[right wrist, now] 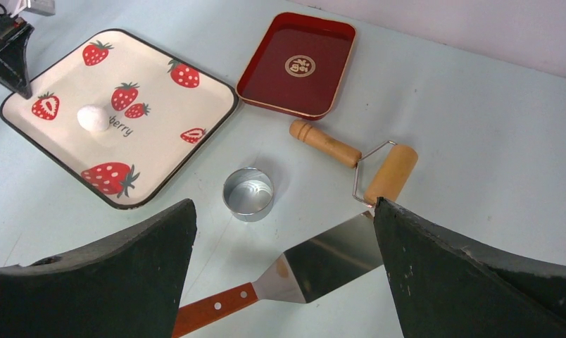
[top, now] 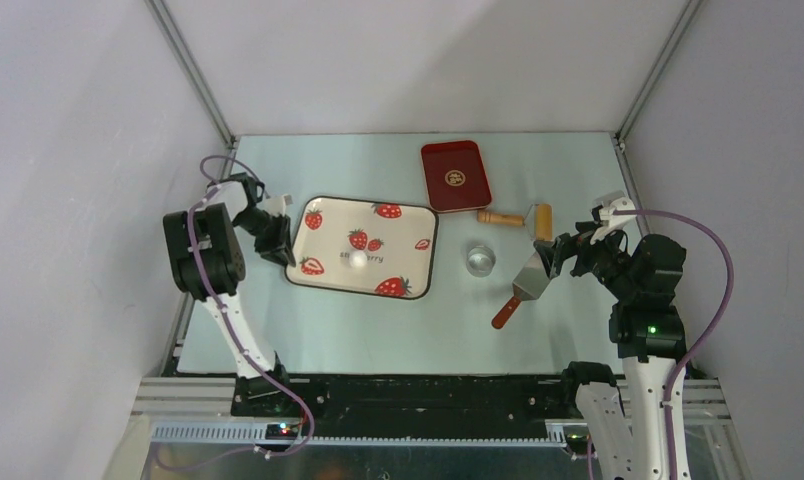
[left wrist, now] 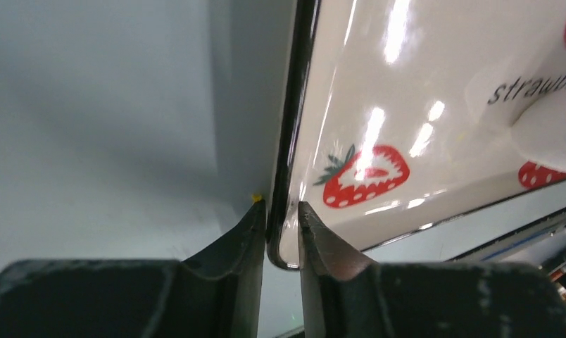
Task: Roll out the dumpling wrappers from the dough
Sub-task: Move the work surface to the center of the board.
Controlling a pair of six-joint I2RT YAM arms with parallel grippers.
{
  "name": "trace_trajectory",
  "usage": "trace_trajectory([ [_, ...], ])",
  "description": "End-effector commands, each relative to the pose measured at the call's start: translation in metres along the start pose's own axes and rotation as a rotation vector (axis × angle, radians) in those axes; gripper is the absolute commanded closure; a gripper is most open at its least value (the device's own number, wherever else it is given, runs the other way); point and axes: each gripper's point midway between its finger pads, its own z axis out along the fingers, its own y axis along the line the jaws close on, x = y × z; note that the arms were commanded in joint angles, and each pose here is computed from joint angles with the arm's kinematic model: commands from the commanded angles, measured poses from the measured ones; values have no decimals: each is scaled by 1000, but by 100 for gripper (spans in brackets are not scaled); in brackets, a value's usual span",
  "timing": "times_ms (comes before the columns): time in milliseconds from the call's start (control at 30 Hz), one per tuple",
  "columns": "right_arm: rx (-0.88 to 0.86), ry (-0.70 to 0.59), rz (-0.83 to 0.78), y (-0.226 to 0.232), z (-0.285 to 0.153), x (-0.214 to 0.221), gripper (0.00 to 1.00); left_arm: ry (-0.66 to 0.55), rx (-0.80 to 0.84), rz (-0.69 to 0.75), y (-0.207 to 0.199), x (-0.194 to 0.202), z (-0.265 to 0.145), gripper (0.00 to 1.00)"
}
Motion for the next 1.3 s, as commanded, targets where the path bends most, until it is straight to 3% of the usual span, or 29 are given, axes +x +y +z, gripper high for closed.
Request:
trace_trajectory([
  [0,-11,-27,-33,1,1,-7,0,-17,-8,26,-12,19,-19,73],
  [367,-16,1,-24,-1,11,-4,3,-14,16,64,-32,57,-20,72],
  [700,170,363,-325,-22,47,59,5,14,-12,196,-53,74,-9,71],
  [900,275,338,-472,-48,92,47,2,0,-55,216,-49,74,-10,71],
  [1033,304,393,-571,-68,129,48,1,4,-93,228,-40,75,-6,72],
  [1167,313,476,-605,-88,170,60,1,16,-153,256,-26,71,-5,84],
  [1200,297,519,-622,-91,179,74,0,15,-169,262,-24,69,-7,84],
  [1267,278,538,-652,-95,195,75,1,10,-174,269,-22,66,-8,72],
])
